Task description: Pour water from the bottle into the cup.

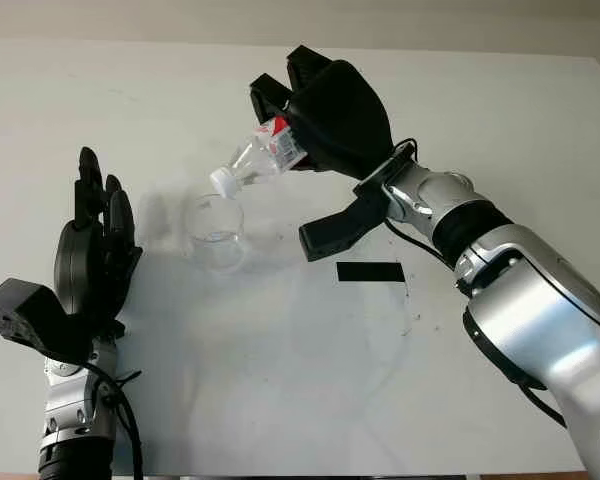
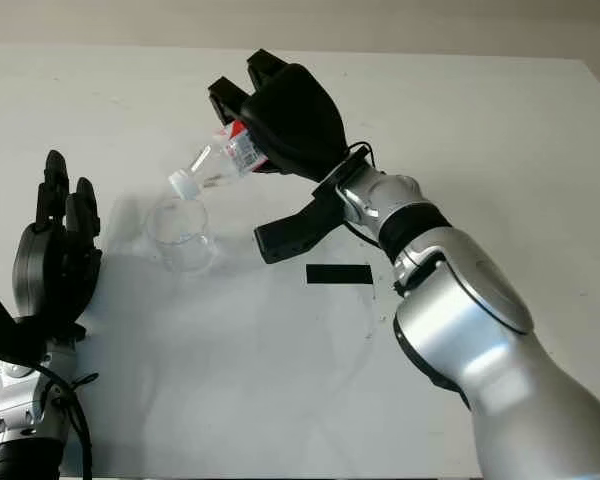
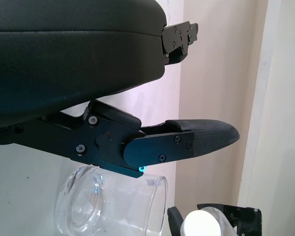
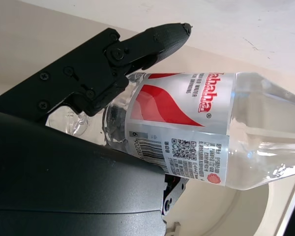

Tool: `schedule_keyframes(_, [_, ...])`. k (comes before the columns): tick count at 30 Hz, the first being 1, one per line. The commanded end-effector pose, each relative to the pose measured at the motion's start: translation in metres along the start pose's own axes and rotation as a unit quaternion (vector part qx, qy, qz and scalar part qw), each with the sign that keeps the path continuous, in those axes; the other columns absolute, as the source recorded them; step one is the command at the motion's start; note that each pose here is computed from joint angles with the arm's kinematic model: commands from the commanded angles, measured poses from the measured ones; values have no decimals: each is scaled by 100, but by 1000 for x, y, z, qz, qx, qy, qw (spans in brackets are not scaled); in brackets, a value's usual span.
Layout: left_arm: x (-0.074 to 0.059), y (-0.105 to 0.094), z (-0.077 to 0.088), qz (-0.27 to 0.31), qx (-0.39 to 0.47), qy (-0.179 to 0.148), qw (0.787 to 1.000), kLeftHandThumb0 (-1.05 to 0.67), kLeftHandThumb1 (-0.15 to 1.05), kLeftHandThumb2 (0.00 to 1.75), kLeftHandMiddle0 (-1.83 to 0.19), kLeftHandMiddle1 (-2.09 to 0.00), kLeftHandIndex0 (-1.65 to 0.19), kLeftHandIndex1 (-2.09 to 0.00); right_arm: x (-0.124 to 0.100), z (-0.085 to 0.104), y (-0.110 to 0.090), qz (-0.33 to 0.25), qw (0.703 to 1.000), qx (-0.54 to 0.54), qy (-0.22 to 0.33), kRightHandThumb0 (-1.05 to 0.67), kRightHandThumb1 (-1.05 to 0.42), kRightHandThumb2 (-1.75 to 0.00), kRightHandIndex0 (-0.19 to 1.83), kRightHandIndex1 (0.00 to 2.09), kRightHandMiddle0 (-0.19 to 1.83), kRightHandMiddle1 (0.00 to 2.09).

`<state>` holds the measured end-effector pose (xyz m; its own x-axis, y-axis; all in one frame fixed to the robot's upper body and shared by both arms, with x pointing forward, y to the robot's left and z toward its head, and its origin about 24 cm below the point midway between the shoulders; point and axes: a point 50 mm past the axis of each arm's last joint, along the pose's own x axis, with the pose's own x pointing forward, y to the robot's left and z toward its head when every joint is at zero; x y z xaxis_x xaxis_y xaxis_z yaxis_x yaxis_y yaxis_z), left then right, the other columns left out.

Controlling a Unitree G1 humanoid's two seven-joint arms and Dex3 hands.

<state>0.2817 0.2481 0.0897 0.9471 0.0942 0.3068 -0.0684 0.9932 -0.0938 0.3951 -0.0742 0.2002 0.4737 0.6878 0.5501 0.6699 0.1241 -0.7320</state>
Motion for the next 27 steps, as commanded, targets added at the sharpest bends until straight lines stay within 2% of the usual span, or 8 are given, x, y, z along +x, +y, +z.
schedule_keyframes(1, [-4, 0, -6, 5, -1, 11, 1000, -74, 105, 53, 19, 0, 19, 0, 9, -2, -8, -20, 1000, -16, -10, -49, -105, -30, 120, 209, 87, 209])
schedule_keyframes(9, [-4, 0, -6, 5, -3, 10, 1000, -73, 105, 53, 19, 0, 19, 0, 8, 1, -9, -33, 998, -32, -43, -48, -105, -28, 120, 209, 87, 209])
schedule_keyframes(15, [-4, 0, -6, 2, -2, 11, 1000, -73, 105, 54, 19, 0, 19, 0, 7, 1, -9, -36, 998, -20, -36, -48, -105, -26, 121, 209, 87, 209])
schedule_keyframes(19, [-4, 0, -6, 2, 2, 12, 1000, -73, 105, 54, 19, 0, 19, 0, 6, 0, -7, -35, 999, 35, 20, -48, -105, -28, 122, 209, 89, 209])
schedule_keyframes(21, [-4, 0, -6, 2, 0, 11, 1000, -73, 105, 54, 19, 0, 19, 0, 6, -2, -5, -34, 992, 99, 75, -47, -105, -30, 121, 209, 90, 209])
schedule_keyframes(25, [-5, 1, -6, 0, 1, 11, 1000, -73, 105, 54, 19, 0, 19, 0, 6, -6, -4, -36, 958, 231, 166, -44, -105, -32, 121, 209, 94, 209])
schedule_keyframes(27, [-5, 2, -6, 0, 0, 12, 1000, -73, 105, 54, 19, 0, 19, 0, 5, -7, -4, -37, 944, 269, 185, -42, -105, -32, 123, 209, 94, 209])
